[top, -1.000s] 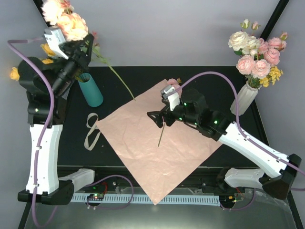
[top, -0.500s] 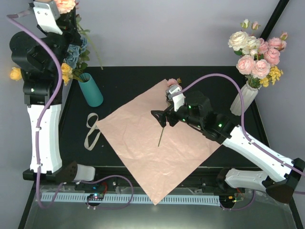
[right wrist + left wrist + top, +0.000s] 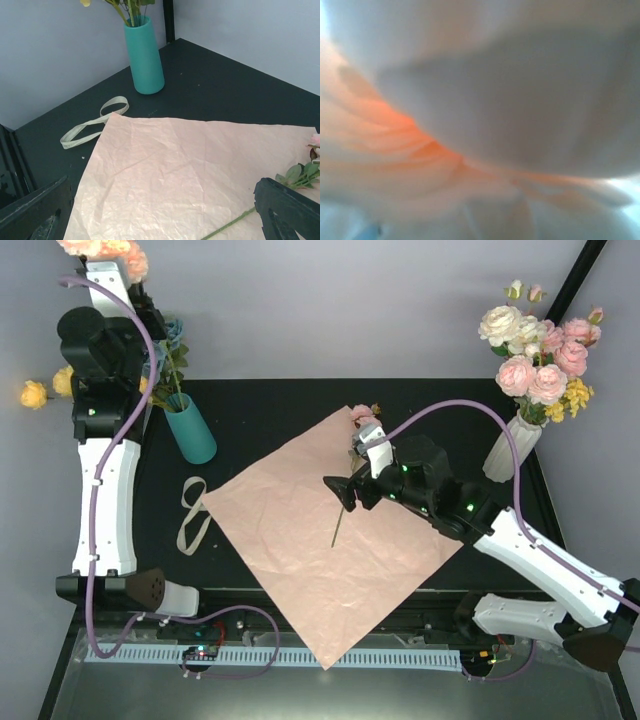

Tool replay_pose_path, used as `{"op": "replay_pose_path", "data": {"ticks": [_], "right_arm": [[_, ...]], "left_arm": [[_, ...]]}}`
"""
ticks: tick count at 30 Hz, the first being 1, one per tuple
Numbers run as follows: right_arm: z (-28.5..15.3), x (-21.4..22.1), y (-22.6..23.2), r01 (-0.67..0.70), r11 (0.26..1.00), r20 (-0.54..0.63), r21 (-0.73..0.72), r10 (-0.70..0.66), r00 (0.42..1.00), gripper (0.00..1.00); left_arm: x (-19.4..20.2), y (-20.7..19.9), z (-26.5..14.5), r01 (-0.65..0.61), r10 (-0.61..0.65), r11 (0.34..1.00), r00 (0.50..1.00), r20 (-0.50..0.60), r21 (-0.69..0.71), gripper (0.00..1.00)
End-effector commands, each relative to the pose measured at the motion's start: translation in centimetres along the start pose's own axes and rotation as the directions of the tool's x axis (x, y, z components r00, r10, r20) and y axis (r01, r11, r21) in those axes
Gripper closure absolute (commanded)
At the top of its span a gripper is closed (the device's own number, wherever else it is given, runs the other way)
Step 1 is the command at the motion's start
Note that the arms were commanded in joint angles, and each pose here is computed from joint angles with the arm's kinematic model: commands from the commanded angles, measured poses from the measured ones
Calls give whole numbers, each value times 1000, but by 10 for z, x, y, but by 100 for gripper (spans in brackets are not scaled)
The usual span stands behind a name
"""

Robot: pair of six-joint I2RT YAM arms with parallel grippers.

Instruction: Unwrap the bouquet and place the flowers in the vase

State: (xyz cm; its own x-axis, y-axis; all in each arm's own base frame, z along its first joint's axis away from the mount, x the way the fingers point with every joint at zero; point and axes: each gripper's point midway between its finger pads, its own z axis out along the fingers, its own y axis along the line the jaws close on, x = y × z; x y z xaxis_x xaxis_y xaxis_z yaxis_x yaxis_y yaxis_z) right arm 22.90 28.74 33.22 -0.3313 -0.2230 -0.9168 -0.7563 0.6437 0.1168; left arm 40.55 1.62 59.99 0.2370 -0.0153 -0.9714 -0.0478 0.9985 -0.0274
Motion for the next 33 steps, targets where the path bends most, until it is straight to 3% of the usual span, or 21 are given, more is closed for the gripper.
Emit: {"op": "replay_pose_path", "data": {"ticks": [1, 9, 22, 33], "right_arm": [[-9, 4, -5, 31, 999, 6, 30, -32, 999, 0], [-10, 11, -7, 47, 998, -7, 40, -46, 999, 0], [-11, 14, -9, 49, 998, -12, 50, -48, 999, 0], [-4, 19, -11, 41, 998, -31, 55, -40, 999, 0]], "left_arm": [[-7, 26, -7, 27, -18, 995, 995, 94, -101, 98], [13, 41, 5, 26, -17, 990, 997, 71, -139, 98], [-3, 46, 21, 13, 2, 990, 995, 101, -143, 98], [51, 37, 18, 98, -106, 989, 992, -71, -106, 98]]}}
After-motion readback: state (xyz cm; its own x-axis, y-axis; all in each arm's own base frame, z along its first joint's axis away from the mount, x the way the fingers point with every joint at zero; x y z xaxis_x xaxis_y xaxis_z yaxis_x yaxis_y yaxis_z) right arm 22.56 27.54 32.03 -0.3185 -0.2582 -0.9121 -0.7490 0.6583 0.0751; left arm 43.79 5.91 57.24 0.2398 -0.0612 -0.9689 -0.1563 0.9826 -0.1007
